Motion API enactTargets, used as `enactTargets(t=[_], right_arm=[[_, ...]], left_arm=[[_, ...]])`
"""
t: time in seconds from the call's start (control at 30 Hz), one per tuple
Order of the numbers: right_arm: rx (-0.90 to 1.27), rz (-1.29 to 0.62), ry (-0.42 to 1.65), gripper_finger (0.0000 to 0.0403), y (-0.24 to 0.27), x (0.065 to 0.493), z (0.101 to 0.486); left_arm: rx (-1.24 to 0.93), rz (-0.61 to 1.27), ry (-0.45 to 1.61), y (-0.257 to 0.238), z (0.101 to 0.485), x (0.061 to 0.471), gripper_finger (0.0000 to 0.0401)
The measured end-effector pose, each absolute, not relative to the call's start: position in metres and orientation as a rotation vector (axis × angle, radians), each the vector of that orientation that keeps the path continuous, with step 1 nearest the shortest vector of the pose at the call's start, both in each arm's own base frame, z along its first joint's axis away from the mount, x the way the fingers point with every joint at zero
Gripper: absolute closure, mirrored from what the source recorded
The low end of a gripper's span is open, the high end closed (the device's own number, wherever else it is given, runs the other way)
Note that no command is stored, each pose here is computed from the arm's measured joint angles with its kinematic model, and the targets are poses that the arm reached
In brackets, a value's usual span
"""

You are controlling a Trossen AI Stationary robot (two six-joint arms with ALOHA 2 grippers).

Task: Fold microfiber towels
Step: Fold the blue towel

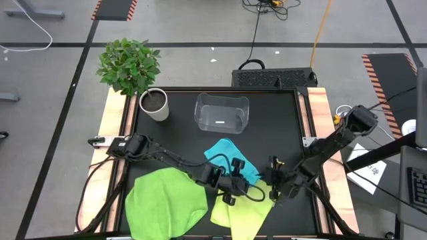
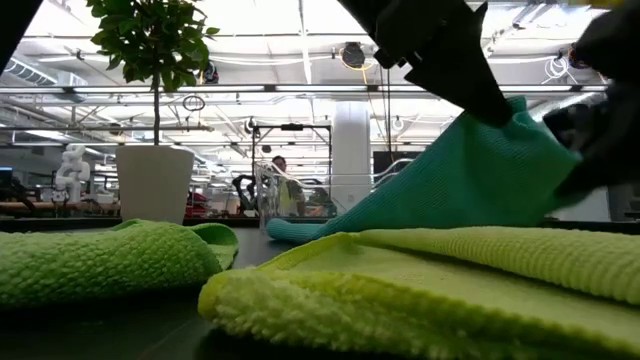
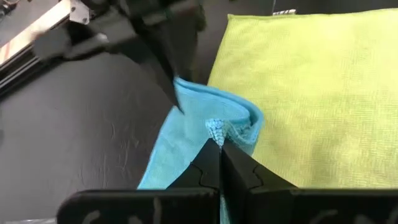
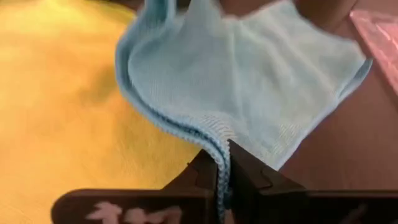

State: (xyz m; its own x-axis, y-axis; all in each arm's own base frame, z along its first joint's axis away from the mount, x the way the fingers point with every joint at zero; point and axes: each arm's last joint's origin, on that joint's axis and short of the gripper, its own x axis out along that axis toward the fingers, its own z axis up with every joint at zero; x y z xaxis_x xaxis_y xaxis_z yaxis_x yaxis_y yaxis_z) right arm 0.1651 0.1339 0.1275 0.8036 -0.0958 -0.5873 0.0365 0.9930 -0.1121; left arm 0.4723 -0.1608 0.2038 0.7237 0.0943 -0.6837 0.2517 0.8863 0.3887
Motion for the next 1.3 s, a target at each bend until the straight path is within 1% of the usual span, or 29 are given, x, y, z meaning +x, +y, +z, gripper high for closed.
enactTargets(t=[0.13,0.27,0.43,0.57,0.77,0.9,1.07,1.2,1.3], right_arm=[[-0.099,-0.058,0.616,0.0400,0.131,0.162,0.139],[-0.093,-0.054,0.612,0.0401,0.125,0.157,0.153],[-0.088,-0.081,0.597,0.0402,0.115,0.155,0.187],[-0.098,-0.125,0.595,0.0402,0.102,0.156,0.214],[-0.152,-0.196,0.629,0.0402,0.082,0.158,0.254],[-0.179,-0.253,0.662,0.0402,0.069,0.159,0.277],[-0.182,-0.313,0.666,0.0403,0.056,0.160,0.305],[-0.153,-0.297,0.683,0.0403,0.055,0.160,0.308],[-0.119,-0.269,0.727,0.0403,0.059,0.163,0.297]], left_arm=[[0.489,-0.101,0.760,-0.164,0.211,0.468,0.0400],[0.506,-0.104,0.735,-0.163,0.242,0.455,0.0400],[0.518,-0.078,0.693,-0.149,0.289,0.436,0.0400],[0.497,-0.039,0.674,-0.129,0.316,0.426,0.0400],[0.480,-0.017,0.709,-0.089,0.319,0.431,0.0400],[0.519,0.011,0.706,-0.065,0.325,0.433,0.0400],[0.536,0.053,0.663,-0.036,0.346,0.426,0.0400],[0.466,0.004,0.657,-0.024,0.356,0.418,0.0400],[0.451,-0.070,0.684,-0.035,0.351,0.416,0.0400]])
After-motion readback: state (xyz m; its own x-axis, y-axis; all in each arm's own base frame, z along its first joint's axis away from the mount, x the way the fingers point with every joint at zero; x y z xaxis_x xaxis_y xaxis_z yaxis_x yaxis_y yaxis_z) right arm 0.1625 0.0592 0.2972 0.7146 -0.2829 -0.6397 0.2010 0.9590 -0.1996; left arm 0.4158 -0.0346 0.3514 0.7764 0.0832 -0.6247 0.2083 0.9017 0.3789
